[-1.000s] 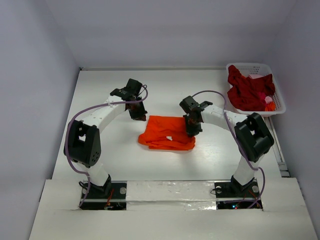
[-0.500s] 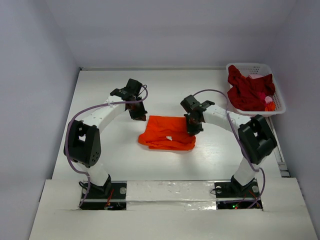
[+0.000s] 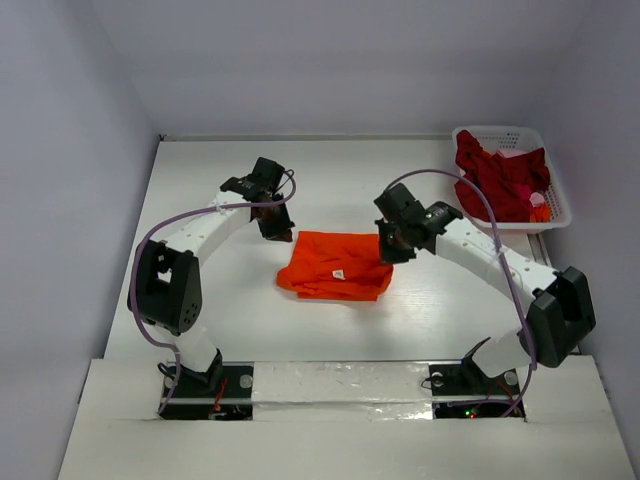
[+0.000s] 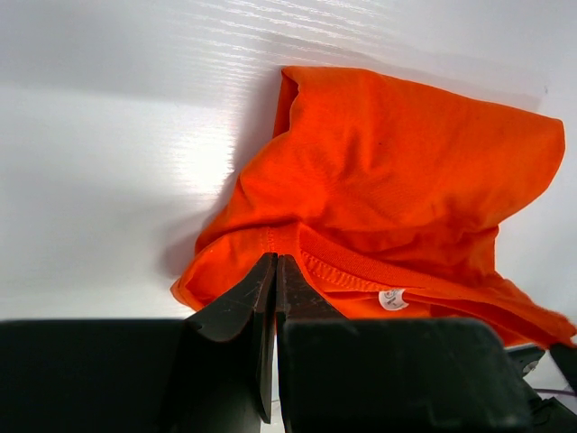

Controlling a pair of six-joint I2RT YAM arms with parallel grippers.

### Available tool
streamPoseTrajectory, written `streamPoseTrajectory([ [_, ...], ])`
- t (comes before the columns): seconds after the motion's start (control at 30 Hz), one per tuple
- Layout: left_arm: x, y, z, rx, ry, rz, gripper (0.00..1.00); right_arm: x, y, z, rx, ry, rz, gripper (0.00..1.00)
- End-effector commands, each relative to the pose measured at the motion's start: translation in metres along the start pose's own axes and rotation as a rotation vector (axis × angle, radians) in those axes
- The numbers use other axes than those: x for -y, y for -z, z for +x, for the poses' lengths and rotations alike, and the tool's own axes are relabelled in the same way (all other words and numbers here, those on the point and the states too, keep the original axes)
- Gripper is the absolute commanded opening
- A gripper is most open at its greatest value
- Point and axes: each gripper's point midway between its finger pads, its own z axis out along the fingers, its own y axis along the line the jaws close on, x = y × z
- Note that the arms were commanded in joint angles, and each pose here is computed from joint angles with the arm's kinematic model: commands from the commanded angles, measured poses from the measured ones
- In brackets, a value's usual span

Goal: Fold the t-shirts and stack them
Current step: Smooth out wrinkles on the folded tshirt

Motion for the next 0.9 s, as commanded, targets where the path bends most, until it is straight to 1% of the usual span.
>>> streamPoseTrajectory([
  [0.0, 0.008, 0.011, -0.007, 0.027, -0.002, 0.024, 0.0, -0.005, 0.007, 0.033, -0.071, 0.046, -0.022, 0.0],
  [0.1, 0.008, 0.012, -0.009, 0.03, -0.004, 0.017, 0.0, -0.003, 0.011, 0.051, -0.109, 0.053, -0.03, 0.0],
  [0.13, 0.007, 0.011, -0.01, 0.031, -0.006, 0.014, 0.0, -0.007, 0.016, 0.056, -0.106, 0.062, -0.052, 0.0],
  [0.17, 0.008, 0.011, -0.012, 0.035, -0.007, 0.011, 0.0, -0.008, 0.018, 0.066, -0.131, 0.071, -0.066, 0.0],
  [0.37, 0.018, 0.014, -0.025, 0.052, -0.009, 0.021, 0.0, -0.001, 0.032, 0.085, -0.139, 0.078, -0.074, 0.0],
  [0.63, 0.029, 0.019, -0.041, 0.069, -0.021, 0.024, 0.0, 0.005, 0.038, 0.109, -0.198, 0.093, -0.102, 0.0],
  [0.87, 0.034, 0.022, -0.046, 0.075, -0.025, 0.028, 0.0, 0.001, 0.038, 0.133, -0.295, 0.143, -0.146, 0.0],
])
